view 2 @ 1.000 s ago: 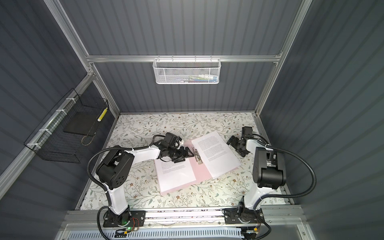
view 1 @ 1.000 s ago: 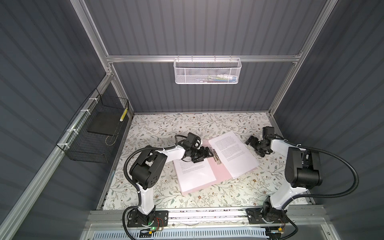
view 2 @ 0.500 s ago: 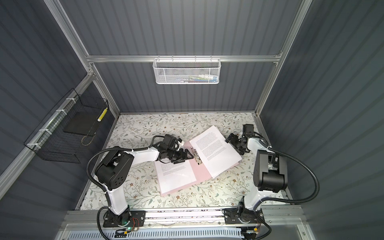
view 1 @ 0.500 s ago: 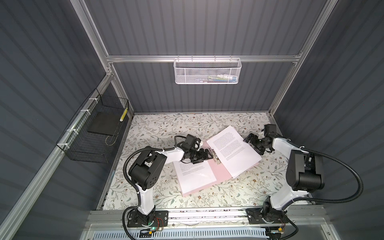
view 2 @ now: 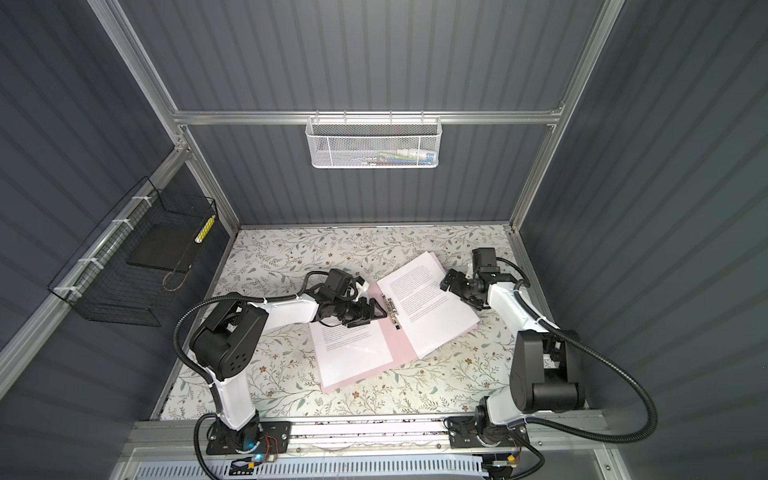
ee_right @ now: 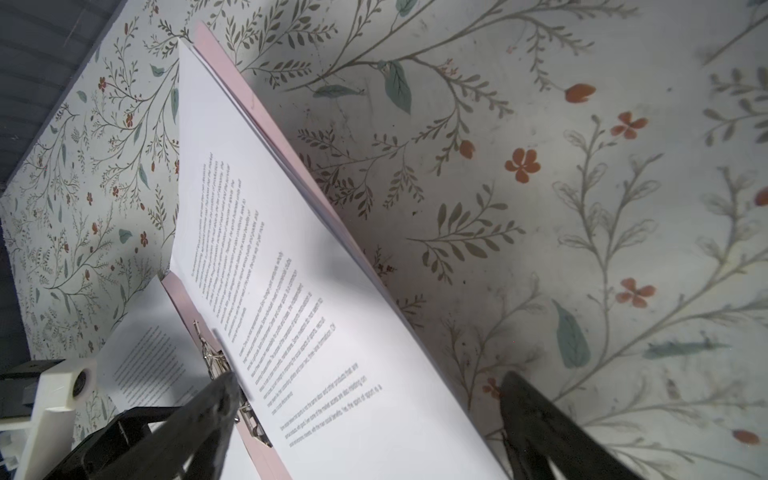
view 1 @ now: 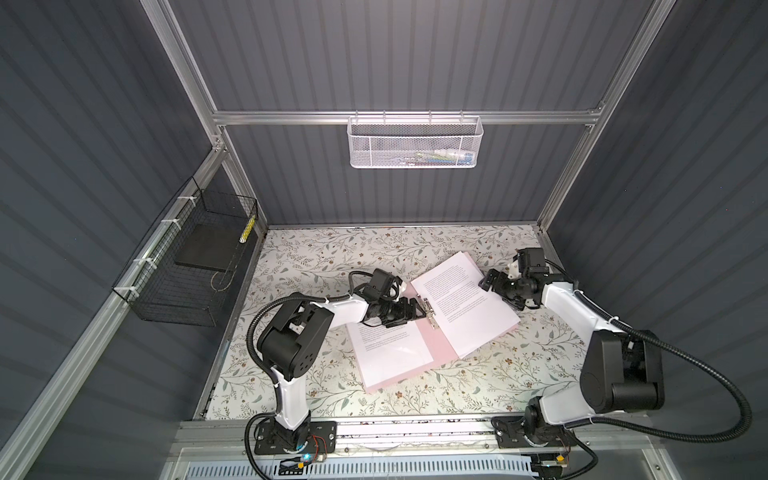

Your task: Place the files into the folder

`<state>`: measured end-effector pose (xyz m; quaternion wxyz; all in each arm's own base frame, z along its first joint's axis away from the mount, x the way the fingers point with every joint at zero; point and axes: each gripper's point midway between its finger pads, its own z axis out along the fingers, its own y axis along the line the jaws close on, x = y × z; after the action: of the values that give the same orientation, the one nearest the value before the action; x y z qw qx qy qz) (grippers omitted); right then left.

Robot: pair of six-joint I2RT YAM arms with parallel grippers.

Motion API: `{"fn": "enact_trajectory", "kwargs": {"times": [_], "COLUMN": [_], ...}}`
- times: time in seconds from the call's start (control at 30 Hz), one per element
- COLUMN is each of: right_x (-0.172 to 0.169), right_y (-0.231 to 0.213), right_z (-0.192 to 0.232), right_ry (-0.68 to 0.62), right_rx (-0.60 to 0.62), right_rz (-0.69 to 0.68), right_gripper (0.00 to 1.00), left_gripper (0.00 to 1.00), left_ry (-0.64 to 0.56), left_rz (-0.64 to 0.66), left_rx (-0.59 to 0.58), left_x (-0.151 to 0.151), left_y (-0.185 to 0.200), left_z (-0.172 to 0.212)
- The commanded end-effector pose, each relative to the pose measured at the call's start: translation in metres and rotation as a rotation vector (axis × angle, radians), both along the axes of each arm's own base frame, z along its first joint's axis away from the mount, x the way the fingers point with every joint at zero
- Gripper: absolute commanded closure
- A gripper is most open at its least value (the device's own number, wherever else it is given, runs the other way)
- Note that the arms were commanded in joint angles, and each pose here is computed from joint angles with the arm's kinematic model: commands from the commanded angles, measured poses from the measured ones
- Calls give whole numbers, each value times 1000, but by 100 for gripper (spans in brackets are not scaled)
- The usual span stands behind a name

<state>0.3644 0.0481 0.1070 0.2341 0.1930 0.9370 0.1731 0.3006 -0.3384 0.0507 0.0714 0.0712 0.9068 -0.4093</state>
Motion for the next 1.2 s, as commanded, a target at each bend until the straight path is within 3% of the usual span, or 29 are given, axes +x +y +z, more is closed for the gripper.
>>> {"fn": "enact_trajectory", "kwargs": {"times": [0.0, 0.17, 0.37, 0.57, 0.63, 0.73, 0.83, 0.9, 1.0, 1.17], "right_x": [-16, -28, -32, -48, -47, -52, -60, -67, -78, -76], "right_y": [0, 4, -1, -16, -30, -45, -54, -47, -28, 59], "right_z": [-8, -14, -8, 0, -2, -5, 16, 39, 53, 47], "right_ry": [38, 58, 36, -57, -86, -18, -93, -179, -191, -197], "right_rx": [-38, -25, -94, -79, -139, -186, -247, -287, -289, -98], "right_rz": [-20, -73, -84, -259, -291, -291, -300, -253, -158, 219], "right_gripper": [3, 3, 1, 1, 1, 1, 1, 1, 3, 7], "left_gripper": [16, 16, 16, 16, 16, 16, 16, 16, 16, 16], "left_ry": [141, 143, 138, 138, 140, 146, 149, 149, 148, 138], "left_rz": [5, 2, -14, -46, -53, -64, -70, -76, -83, -110], "left_rx": [138, 132, 128, 140, 140, 144, 154, 156, 152, 120], "left_x": [-28, -29, -29, -30, -31, -34, -36, -36, -36, -37], "left_y": [25, 24, 23, 22, 22, 23, 25, 25, 23, 20], "left_z": [-55, -55, -50, -49, -50, -51, -53, -53, -52, -40]}}
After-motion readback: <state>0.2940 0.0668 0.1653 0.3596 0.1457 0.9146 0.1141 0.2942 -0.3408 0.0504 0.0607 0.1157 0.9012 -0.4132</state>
